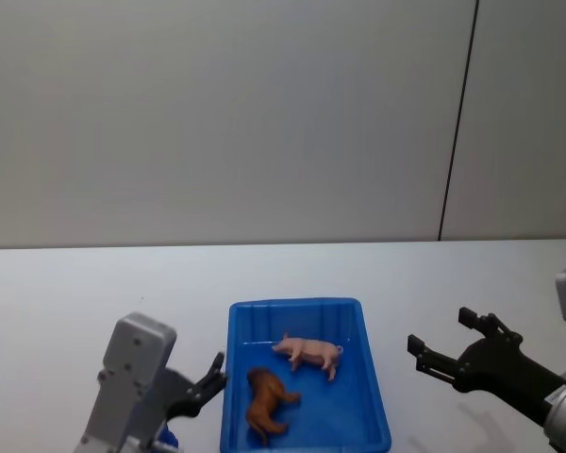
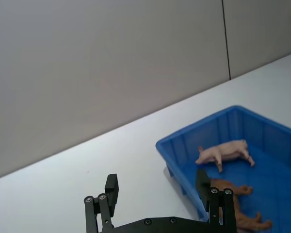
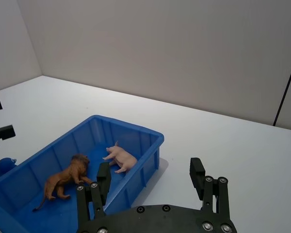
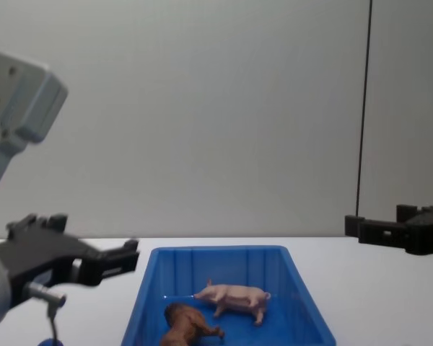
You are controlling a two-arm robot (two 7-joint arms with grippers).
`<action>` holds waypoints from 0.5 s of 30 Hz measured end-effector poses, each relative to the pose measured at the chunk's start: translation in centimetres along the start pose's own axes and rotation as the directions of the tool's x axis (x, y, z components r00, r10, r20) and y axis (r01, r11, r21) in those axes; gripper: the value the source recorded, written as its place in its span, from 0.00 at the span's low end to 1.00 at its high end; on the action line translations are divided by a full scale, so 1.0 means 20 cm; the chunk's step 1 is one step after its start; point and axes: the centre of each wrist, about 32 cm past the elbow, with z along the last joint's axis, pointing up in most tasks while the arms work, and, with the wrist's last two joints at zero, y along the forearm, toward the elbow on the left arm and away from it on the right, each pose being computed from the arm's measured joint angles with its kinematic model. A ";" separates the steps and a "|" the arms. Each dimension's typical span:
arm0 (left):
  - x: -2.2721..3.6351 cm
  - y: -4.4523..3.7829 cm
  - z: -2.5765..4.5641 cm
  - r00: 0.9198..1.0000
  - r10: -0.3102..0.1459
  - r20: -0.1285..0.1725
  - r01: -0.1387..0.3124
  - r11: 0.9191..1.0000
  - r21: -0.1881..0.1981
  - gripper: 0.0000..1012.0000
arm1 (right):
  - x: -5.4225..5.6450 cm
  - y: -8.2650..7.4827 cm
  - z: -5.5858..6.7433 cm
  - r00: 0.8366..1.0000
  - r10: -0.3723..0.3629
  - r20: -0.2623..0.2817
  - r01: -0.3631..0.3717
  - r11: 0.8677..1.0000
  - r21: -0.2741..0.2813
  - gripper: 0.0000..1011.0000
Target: Pick up the two dolls from the table and place them into the box.
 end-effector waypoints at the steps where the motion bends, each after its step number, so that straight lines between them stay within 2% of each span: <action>1: -0.001 0.012 -0.014 1.000 0.007 -0.004 -0.007 1.000 0.012 0.99 | 0.00 0.00 0.00 1.000 0.000 0.000 0.000 1.000 0.000 0.99; 2: -0.001 0.012 -0.014 1.000 0.007 -0.004 -0.007 1.000 0.012 0.99 | 0.00 0.00 0.00 1.000 0.000 0.000 0.000 1.000 0.000 0.99; 9: -0.005 0.064 -0.087 0.999 0.031 -0.021 -0.029 0.997 0.072 0.99 | 0.00 -0.01 0.00 1.000 -0.002 -0.001 0.002 1.000 0.000 0.99; 15: -0.007 0.084 -0.136 0.999 0.040 -0.030 -0.037 0.994 0.107 0.99 | 0.00 -0.01 0.00 1.000 -0.003 -0.001 0.003 1.000 0.001 0.99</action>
